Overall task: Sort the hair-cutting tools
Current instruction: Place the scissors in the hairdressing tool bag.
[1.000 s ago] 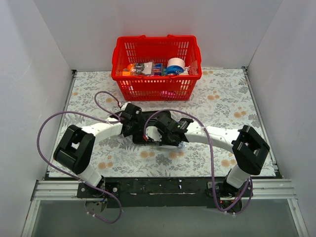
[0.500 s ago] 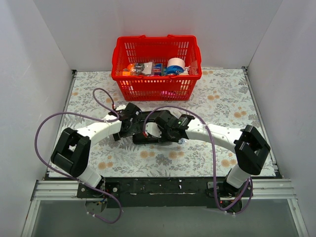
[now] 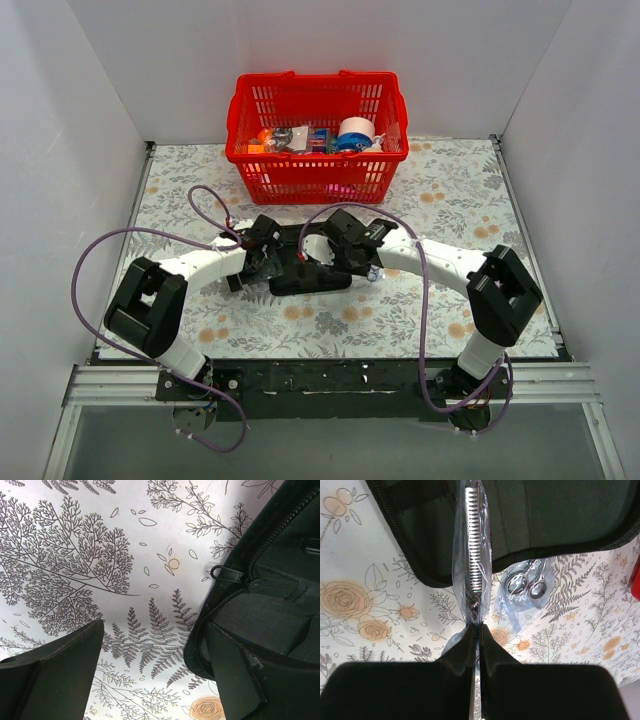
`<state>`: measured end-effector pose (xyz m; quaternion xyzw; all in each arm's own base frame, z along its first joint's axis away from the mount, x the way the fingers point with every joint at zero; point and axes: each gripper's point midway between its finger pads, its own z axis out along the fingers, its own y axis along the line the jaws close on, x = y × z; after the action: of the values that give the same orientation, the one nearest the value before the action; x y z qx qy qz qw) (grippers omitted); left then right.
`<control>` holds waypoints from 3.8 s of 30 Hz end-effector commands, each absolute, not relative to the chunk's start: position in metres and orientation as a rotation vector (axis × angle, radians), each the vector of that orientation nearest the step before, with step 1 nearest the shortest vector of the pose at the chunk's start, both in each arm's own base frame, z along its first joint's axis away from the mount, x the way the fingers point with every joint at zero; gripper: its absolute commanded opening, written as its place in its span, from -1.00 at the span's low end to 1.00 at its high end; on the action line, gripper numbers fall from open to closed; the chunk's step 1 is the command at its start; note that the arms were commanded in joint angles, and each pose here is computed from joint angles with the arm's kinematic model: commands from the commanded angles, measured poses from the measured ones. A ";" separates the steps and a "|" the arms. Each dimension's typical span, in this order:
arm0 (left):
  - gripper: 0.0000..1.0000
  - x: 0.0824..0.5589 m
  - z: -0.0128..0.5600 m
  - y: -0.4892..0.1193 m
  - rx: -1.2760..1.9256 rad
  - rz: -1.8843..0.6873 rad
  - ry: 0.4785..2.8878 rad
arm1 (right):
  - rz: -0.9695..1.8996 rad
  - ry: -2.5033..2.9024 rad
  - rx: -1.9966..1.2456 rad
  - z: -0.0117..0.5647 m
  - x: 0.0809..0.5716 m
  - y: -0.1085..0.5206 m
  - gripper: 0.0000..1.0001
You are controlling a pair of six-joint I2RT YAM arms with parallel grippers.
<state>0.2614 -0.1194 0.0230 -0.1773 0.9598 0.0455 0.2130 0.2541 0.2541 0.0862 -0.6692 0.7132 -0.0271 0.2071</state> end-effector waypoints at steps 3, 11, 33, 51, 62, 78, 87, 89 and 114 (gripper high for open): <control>0.65 0.254 0.005 -0.124 -0.515 0.100 2.708 | -0.069 1.984 -1.914 0.082 0.260 0.253 -0.97; 0.64 0.249 0.005 -0.123 -0.515 0.098 2.722 | -0.095 2.014 -1.956 0.073 0.256 0.243 -0.97; 0.65 0.248 0.010 -0.134 -0.491 0.011 2.734 | -0.167 2.102 -2.075 0.049 0.248 0.223 -0.97; 0.65 0.248 0.012 -0.136 -0.487 -0.009 2.729 | -0.042 1.905 -2.189 0.053 0.246 0.265 -0.97; 0.65 0.247 0.013 -0.134 -0.492 -0.005 2.720 | -0.021 1.778 -2.249 0.050 0.256 0.287 -0.97; 0.66 0.247 0.013 -0.132 -0.492 0.008 2.720 | 0.041 1.684 -2.322 0.044 0.258 0.325 -0.97; 0.66 0.247 0.012 -0.132 -0.494 0.009 2.721 | 0.103 1.646 -2.328 0.040 0.247 0.344 -0.97; 0.66 0.247 0.012 -0.132 -0.496 0.008 2.723 | 0.106 1.643 -2.327 0.039 0.244 0.348 -0.97; 0.66 0.244 0.009 -0.135 -0.492 -0.010 2.740 | 0.213 1.675 -2.106 0.047 0.244 0.397 -0.97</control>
<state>0.2626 -0.1351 0.0203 -0.1830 0.9608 -0.0064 0.2080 0.2434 0.3263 0.0344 -0.7847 0.6078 0.0159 0.1211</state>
